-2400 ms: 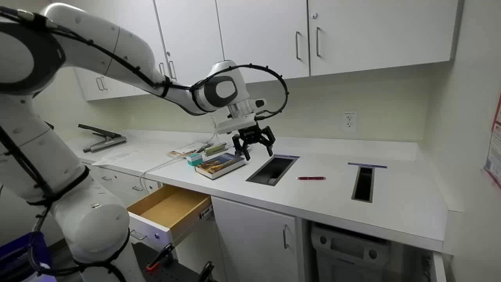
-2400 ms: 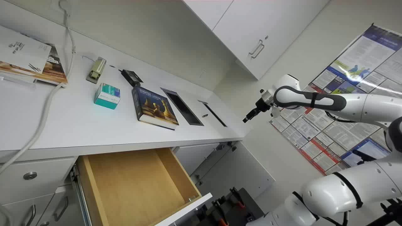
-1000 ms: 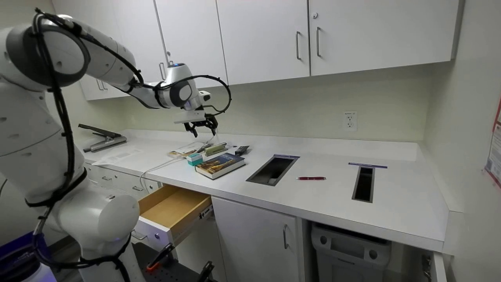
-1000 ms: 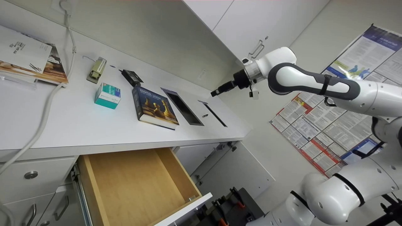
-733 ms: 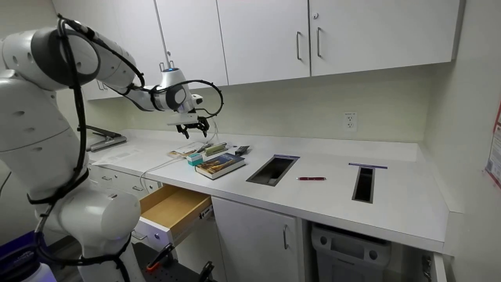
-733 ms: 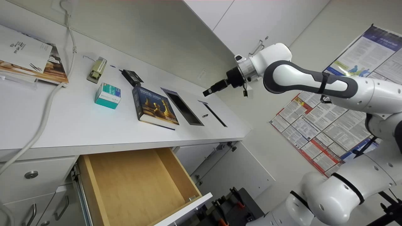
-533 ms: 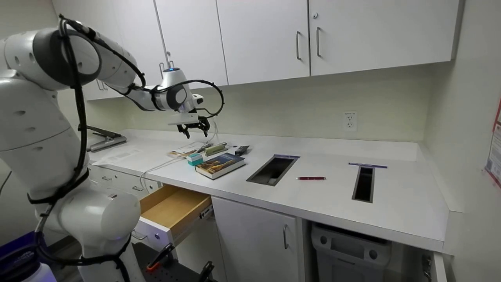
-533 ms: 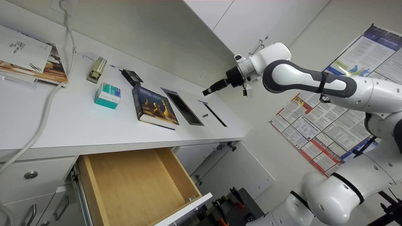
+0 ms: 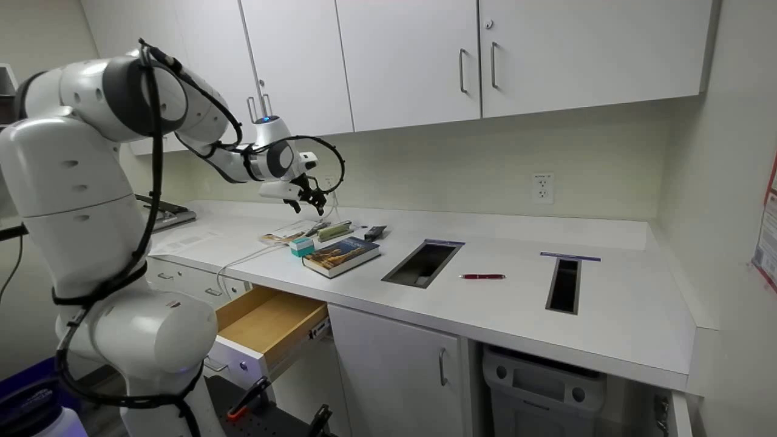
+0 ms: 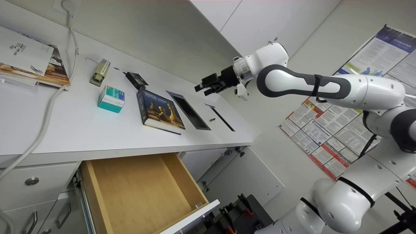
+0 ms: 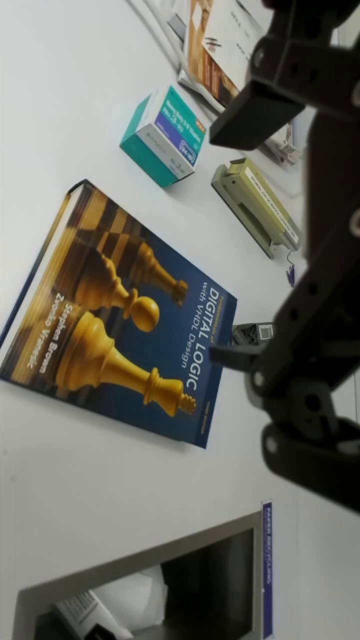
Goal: Remove the box on the countertop forward
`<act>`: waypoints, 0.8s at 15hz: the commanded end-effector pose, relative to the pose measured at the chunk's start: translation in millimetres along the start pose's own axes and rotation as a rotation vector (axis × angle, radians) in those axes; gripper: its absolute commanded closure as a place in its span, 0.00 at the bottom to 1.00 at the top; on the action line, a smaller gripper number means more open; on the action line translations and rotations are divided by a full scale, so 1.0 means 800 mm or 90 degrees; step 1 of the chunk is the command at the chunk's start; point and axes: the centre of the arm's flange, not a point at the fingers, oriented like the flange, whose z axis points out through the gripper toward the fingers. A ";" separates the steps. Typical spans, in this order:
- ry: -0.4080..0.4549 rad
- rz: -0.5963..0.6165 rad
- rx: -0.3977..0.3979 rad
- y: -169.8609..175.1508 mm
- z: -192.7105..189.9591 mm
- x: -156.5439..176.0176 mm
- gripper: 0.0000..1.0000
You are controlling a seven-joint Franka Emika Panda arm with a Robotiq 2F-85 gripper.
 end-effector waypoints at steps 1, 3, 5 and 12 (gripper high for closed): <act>-0.002 0.091 0.006 -0.065 0.050 0.069 0.00; -0.006 0.110 0.002 -0.096 0.071 0.096 0.00; -0.009 0.116 -0.009 -0.130 0.095 0.118 0.00; -0.026 0.096 -0.013 -0.162 0.134 0.089 0.00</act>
